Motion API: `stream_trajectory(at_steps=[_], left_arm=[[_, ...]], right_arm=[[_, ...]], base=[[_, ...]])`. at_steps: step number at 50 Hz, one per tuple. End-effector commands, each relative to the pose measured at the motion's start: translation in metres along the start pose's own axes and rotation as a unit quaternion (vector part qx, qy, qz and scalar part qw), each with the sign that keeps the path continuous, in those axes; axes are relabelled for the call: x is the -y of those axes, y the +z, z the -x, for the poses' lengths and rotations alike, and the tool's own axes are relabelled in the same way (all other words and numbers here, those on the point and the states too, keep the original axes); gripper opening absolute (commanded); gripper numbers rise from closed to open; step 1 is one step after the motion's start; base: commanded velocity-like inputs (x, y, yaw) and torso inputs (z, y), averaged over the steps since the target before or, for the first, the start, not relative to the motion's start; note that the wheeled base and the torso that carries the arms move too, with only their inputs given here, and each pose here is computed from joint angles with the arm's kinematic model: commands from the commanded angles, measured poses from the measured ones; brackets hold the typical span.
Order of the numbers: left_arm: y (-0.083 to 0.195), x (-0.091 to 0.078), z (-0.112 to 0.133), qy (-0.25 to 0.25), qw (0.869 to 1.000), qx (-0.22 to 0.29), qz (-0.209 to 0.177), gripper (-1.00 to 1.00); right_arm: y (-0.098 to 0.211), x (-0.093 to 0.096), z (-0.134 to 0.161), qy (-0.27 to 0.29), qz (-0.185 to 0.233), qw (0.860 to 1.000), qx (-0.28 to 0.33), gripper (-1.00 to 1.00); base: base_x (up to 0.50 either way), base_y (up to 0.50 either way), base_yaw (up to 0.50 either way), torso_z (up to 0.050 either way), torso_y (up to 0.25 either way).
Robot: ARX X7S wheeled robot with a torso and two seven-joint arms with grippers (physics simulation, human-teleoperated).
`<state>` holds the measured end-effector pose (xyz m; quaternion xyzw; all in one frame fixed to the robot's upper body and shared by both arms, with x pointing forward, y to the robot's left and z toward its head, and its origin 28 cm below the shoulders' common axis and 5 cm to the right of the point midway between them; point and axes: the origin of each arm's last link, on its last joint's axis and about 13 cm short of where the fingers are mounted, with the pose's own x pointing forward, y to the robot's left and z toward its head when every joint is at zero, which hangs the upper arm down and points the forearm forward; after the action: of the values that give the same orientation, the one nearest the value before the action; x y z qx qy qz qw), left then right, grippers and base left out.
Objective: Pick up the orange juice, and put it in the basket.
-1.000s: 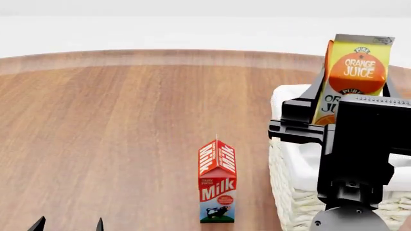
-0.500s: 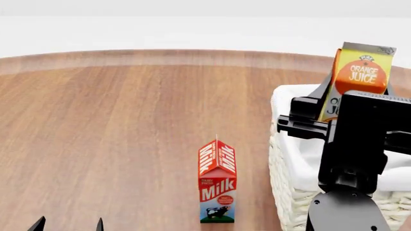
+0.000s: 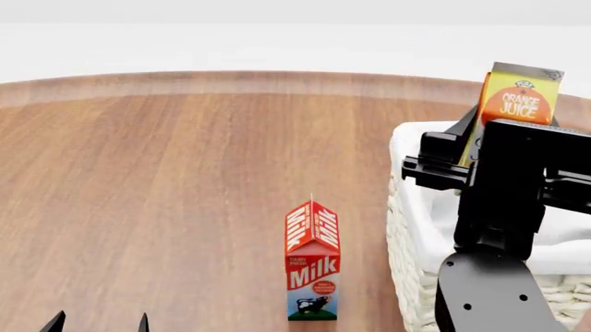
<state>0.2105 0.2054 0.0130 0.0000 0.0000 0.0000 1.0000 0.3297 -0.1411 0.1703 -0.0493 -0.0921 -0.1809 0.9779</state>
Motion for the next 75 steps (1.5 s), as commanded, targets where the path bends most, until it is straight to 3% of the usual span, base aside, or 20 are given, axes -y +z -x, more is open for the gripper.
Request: stream_trajectory(at_steps=[1, 75], left_arm=[[0.000, 0.000, 0.000, 0.000, 1.000, 0.000, 0.000, 1.00], [0.000, 0.000, 0.000, 0.000, 1.000, 0.000, 0.000, 1.00]], right_arm=[[-0.001, -0.001, -0.010, -0.010, 0.022, 1.000, 0.008, -1.00], [-0.041, -0.019, -0.035, -0.032, 0.060, 0.998, -0.013, -1.00]], base=[[0.00, 0.00, 0.00, 0.000, 0.000], [0.00, 0.00, 0.00, 0.000, 0.001]])
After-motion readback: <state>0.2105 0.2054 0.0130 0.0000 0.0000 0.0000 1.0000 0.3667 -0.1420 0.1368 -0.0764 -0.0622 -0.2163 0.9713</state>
